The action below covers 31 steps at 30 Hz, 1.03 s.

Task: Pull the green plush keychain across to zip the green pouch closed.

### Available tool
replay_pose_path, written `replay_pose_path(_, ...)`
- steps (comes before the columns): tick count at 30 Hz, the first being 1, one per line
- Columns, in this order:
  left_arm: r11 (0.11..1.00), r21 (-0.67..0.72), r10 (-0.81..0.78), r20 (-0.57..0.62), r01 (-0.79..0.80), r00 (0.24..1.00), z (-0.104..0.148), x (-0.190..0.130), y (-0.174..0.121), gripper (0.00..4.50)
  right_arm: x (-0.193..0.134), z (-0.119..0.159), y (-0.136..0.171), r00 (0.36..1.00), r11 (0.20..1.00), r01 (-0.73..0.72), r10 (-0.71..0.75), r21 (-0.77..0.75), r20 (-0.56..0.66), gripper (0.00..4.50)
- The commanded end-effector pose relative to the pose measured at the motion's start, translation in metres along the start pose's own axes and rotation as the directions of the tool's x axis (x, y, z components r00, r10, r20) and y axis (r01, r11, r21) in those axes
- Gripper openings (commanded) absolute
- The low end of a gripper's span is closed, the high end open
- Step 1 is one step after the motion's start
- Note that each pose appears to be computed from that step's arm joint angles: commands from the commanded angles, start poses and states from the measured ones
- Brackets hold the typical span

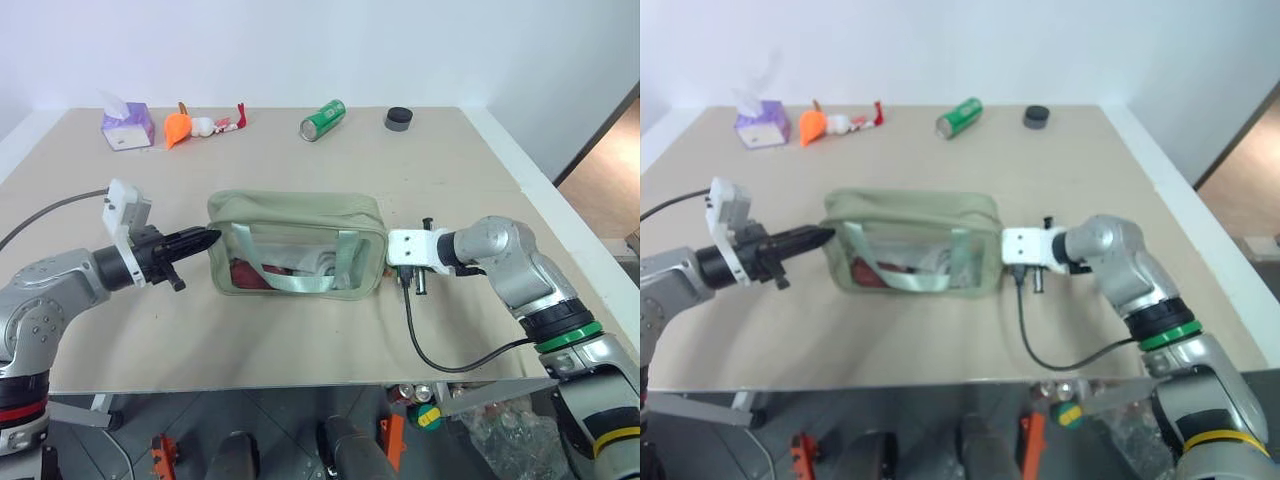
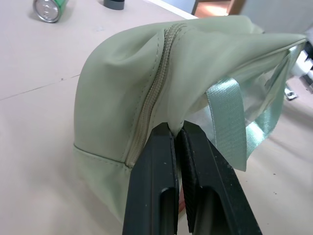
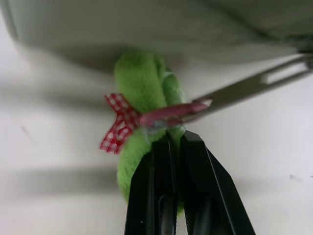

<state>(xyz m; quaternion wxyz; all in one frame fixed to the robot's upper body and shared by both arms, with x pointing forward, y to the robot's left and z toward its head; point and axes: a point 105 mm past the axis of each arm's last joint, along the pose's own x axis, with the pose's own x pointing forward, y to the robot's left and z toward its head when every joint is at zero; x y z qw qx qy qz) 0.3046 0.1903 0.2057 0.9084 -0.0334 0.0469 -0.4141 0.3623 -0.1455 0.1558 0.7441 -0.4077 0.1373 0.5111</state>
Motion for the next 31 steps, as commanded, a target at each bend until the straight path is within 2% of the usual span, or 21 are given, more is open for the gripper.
replay_pose_path(1,1.0,0.011,-0.012,0.022,0.012,1.0,0.005,-0.001,-0.005,0.0,-0.038,0.034,-0.013,0.97,0.99,-0.014,-0.021,0.138,0.243,1.18)
replay_pose_path(3,1.0,0.008,-0.012,0.028,0.012,1.0,0.006,-0.001,-0.005,0.0,-0.046,0.035,-0.019,0.962,0.983,0.002,-0.052,0.182,0.27,1.87)
replay_pose_path(6,0.998,-0.051,-0.043,0.086,0.047,0.995,0.014,-0.001,-0.01,1.05,-0.062,0.031,-0.024,0.954,0.965,0.004,-0.082,0.26,0.289,2.89)
replay_pose_path(10,0.997,-0.062,-0.032,0.102,0.038,0.994,0.019,-0.003,-0.011,2.39,-0.078,0.021,-0.019,0.959,0.957,-0.017,-0.066,0.289,0.275,4.22)
replay_pose_path(13,0.999,-0.047,0.017,0.088,-0.013,0.996,0.02,-0.014,-0.007,3.34,-0.097,0.015,-0.023,0.953,0.944,0.014,-0.112,0.329,0.281,4.27)
replay_pose_path(17,0.999,-0.002,0.054,0.093,-0.054,0.994,0.029,-0.046,-0.007,3.34,-0.123,0.019,-0.027,0.921,0.927,0.043,-0.181,0.373,0.344,4.27)
replay_pose_path(20,0.991,0.002,0.133,0.11,-0.134,0.985,0.038,-0.074,0.003,3.34,-0.141,0.037,-0.023,0.874,0.92,0.007,-0.197,0.393,0.445,4.27)
replay_pose_path(24,0.977,-0.014,0.214,0.125,-0.214,0.969,0.044,-0.101,0.014,3.34,-0.146,0.046,-0.013,0.855,0.908,-0.032,-0.191,0.418,0.482,4.27)
replay_pose_path(27,0.965,-0.036,0.262,0.12,-0.259,0.958,0.04,-0.107,0.021,3.34,-0.14,0.048,-0.006,0.862,0.9,-0.067,-0.165,0.432,0.479,4.27)
replay_pose_path(31,0.967,-0.04,0.254,0.102,-0.251,0.962,0.03,-0.098,0.022,3.34,-0.133,0.046,-0.005,0.88,0.896,-0.069,-0.153,0.439,0.449,4.27)
